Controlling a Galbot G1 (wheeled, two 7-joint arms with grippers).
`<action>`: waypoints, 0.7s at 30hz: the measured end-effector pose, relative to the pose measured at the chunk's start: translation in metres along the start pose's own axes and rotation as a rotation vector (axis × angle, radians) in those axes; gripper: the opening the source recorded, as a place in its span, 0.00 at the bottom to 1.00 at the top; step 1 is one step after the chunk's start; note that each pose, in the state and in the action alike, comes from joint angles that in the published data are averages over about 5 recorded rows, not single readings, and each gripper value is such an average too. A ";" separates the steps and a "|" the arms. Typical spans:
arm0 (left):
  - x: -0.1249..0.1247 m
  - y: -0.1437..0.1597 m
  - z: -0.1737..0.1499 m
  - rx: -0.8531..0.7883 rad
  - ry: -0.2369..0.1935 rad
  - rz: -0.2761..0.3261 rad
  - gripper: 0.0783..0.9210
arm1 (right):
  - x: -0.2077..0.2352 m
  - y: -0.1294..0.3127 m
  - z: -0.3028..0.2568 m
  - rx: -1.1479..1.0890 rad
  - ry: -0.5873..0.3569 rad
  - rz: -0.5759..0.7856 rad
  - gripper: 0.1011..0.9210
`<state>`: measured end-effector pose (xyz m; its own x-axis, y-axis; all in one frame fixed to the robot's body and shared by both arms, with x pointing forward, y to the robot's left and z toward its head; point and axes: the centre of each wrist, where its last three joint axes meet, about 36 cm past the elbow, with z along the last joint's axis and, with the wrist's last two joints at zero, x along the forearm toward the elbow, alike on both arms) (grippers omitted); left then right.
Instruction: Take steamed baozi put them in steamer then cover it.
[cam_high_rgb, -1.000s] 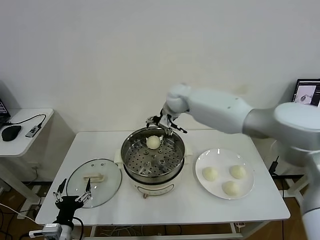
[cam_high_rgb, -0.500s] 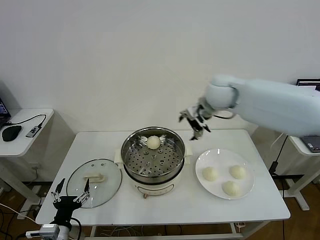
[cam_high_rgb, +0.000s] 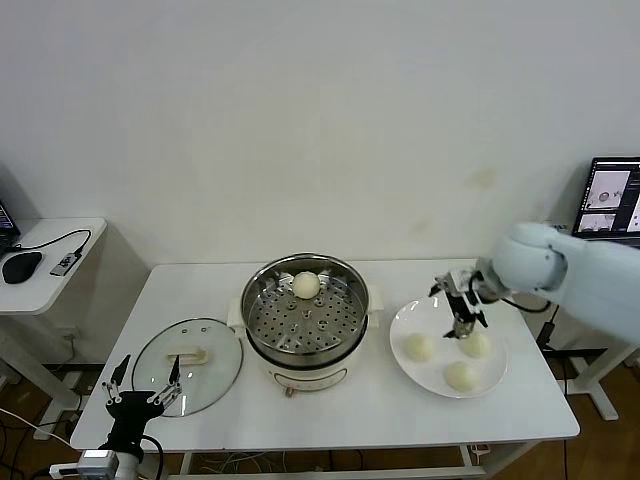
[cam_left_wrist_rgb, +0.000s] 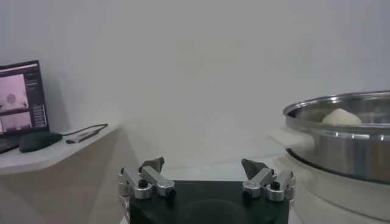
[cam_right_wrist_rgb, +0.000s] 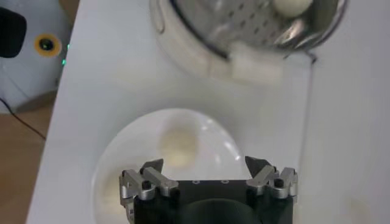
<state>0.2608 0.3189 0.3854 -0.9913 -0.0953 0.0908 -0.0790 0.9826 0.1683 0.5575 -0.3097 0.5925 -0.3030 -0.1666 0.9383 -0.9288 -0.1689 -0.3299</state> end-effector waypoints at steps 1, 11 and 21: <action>0.000 0.000 0.000 0.000 0.000 -0.002 0.88 | -0.005 0.003 0.003 -0.006 0.003 -0.002 0.88; 0.001 0.008 -0.002 -0.015 0.000 -0.010 0.88 | -0.056 0.017 0.023 -0.060 0.015 -0.017 0.88; 0.001 0.010 -0.004 -0.021 -0.009 -0.015 0.88 | -0.106 0.015 0.023 -0.058 0.009 -0.035 0.88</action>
<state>0.2592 0.3280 0.3907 -0.9909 -0.1083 0.0795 -0.0915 0.9774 0.1905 0.5801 -0.3170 0.4859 -0.2713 -0.1528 0.9503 -0.9497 -0.1179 -0.2901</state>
